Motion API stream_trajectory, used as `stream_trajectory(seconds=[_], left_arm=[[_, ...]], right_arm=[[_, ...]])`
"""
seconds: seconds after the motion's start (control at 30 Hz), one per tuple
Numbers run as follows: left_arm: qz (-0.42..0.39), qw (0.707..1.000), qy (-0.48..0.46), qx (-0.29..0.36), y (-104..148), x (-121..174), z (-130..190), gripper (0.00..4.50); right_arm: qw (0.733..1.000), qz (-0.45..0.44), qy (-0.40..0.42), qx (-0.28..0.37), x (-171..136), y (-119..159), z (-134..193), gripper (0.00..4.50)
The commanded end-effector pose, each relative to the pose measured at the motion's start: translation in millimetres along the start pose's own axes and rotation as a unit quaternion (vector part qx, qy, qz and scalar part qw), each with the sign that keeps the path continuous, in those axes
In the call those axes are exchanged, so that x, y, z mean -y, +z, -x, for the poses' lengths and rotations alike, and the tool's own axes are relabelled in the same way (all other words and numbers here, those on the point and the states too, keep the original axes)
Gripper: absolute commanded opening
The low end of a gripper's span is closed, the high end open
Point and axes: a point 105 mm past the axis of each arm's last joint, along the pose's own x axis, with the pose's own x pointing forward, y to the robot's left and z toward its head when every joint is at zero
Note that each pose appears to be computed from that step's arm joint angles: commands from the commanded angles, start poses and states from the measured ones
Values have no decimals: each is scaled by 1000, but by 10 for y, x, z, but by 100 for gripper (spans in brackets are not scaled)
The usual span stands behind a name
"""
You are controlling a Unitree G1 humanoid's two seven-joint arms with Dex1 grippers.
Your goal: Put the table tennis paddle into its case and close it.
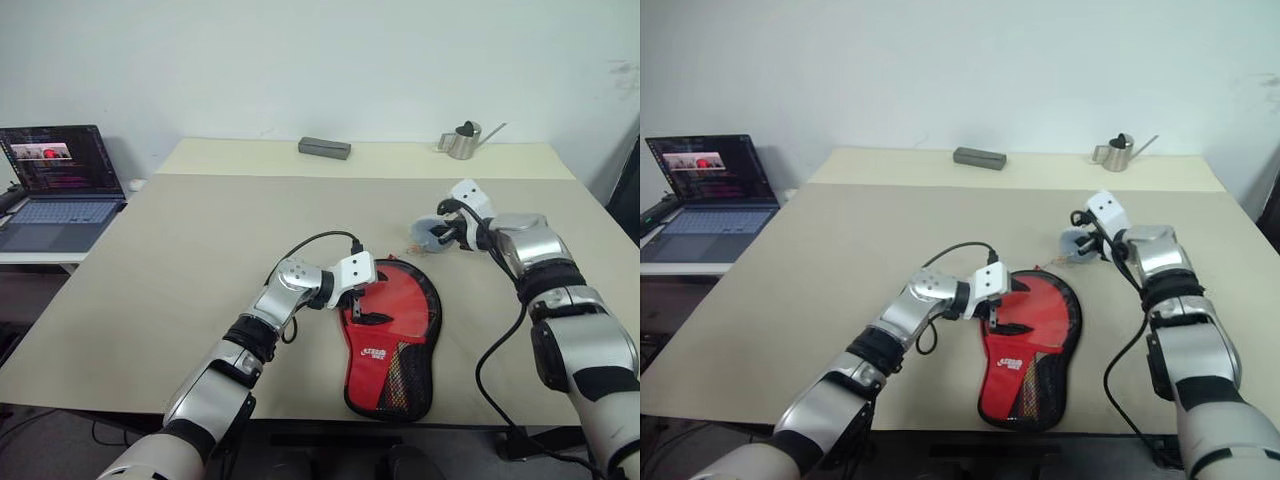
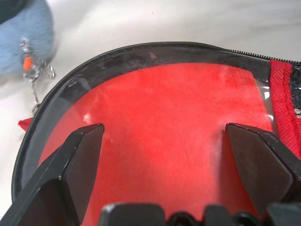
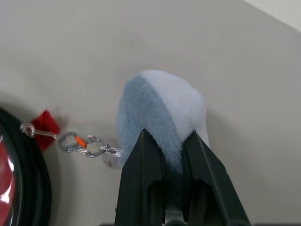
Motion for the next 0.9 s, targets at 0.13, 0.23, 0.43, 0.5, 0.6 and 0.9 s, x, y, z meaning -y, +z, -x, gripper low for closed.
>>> stream_trajectory(seconds=[0.13,0.23,0.43,0.5,0.6,0.9], left_arm=[[58,990,-50,-119,-695,405,-108,450],[60,990,-49,-120,-705,408,-110,450],[60,990,-49,-121,-712,409,-118,450],[59,990,-49,-120,-704,405,-128,450],[58,990,-50,-119,-698,409,-140,450],[58,990,-55,-115,-685,440,-178,450]], right_arm=[[1000,22,-9,-1,19,-50,325,3],[1000,28,-6,-12,2,-119,495,3],[999,31,-13,-30,55,-182,813,3],[999,27,-10,-33,52,-190,904,3],[999,22,3,-41,12,-211,1050,3],[994,22,60,-88,-316,-450,1392,2]])
